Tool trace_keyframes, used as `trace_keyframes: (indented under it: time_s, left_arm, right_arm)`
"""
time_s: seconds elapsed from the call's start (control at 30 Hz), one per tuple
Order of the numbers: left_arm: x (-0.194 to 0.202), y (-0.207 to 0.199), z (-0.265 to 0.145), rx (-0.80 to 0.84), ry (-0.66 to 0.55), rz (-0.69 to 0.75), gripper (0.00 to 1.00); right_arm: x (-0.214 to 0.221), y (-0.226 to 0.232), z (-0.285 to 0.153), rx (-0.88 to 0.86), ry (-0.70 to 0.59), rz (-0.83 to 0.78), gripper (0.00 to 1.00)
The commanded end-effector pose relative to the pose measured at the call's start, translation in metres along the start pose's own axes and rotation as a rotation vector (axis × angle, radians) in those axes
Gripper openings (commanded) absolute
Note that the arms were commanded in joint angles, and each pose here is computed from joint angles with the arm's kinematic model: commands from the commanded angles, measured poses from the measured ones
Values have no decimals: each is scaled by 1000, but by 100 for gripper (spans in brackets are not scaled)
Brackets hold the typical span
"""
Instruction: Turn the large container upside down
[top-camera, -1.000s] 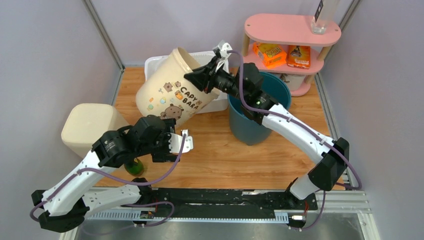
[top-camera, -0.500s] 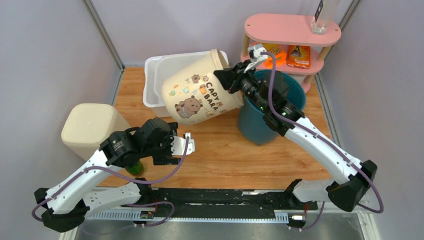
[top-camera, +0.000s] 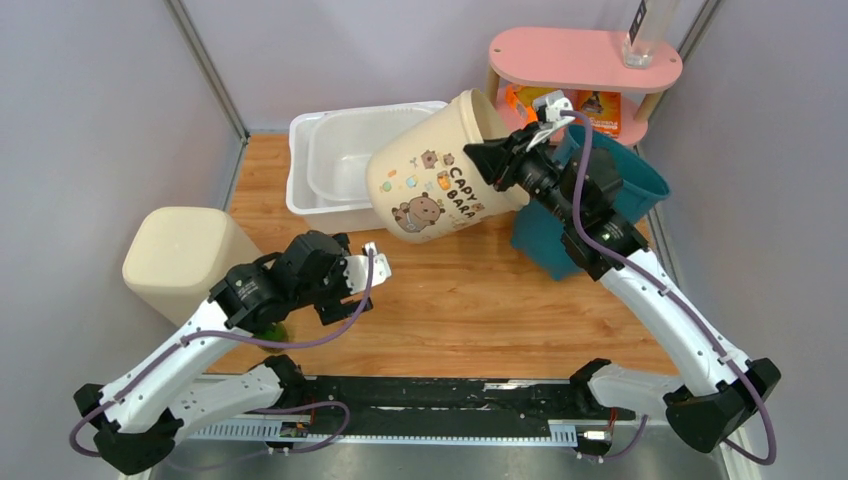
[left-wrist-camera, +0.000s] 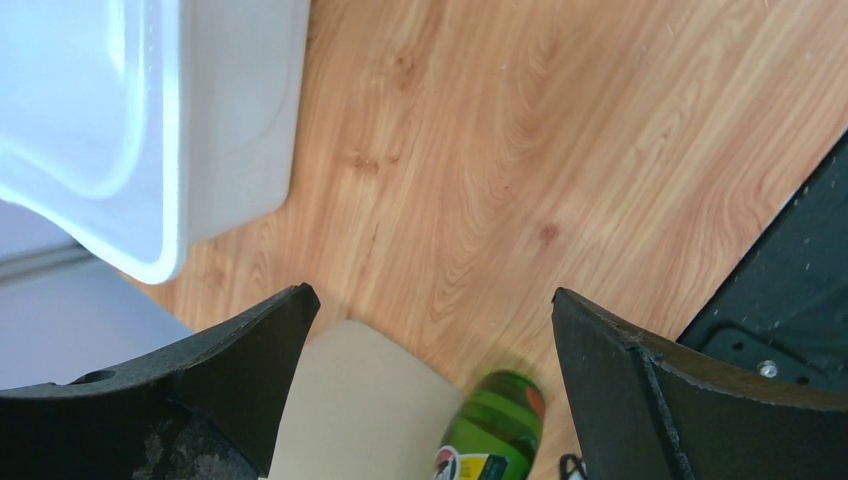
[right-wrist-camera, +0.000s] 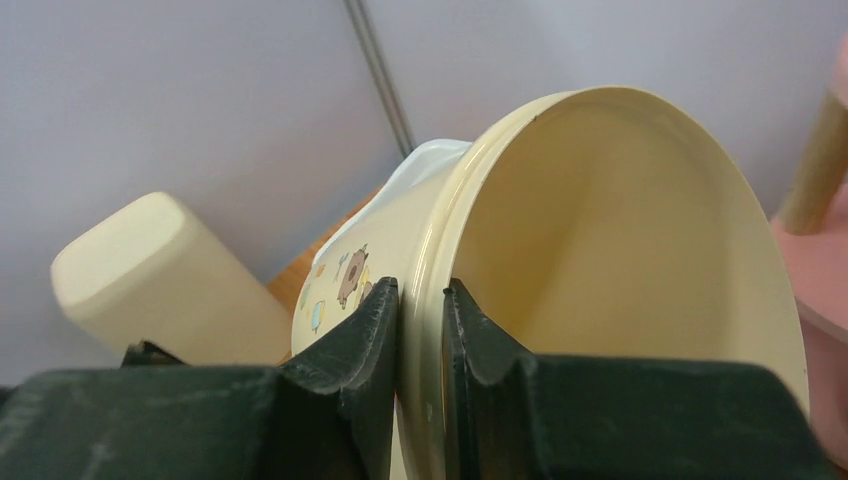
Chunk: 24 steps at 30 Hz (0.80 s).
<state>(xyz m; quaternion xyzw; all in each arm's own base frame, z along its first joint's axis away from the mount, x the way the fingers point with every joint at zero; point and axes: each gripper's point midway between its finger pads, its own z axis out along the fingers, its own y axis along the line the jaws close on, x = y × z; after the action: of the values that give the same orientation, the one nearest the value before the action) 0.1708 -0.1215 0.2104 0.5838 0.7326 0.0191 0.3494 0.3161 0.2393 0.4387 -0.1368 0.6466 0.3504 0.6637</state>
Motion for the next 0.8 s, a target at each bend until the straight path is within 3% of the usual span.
trace_keyframes:
  time_s: [0.0, 0.1, 0.3, 0.4, 0.53, 0.77]
  left_arm:
    - [-18, 30, -7, -94, -68, -250, 100]
    - [-24, 47, -19, -87, -119, -475, 100]
    - [-51, 61, -35, 71, -243, -765, 100]
    - [-79, 45, -42, 321, -354, -863, 100]
    - [-91, 32, -33, 540, -376, -1047, 100]
    - [-67, 25, -7, 680, -325, -1381, 100]
  right_arm:
    - [8, 32, 6, -162, -9, 11, 0]
    - [15, 29, 8, -148, -4, 30, 0]
    - [30, 31, 2, -166, 33, 70, 0]
    - [35, 33, 1, -179, 54, 133, 0]
    - [49, 36, 3, -212, 96, 272, 0]
    - [66, 30, 5, -183, 103, 378, 0]
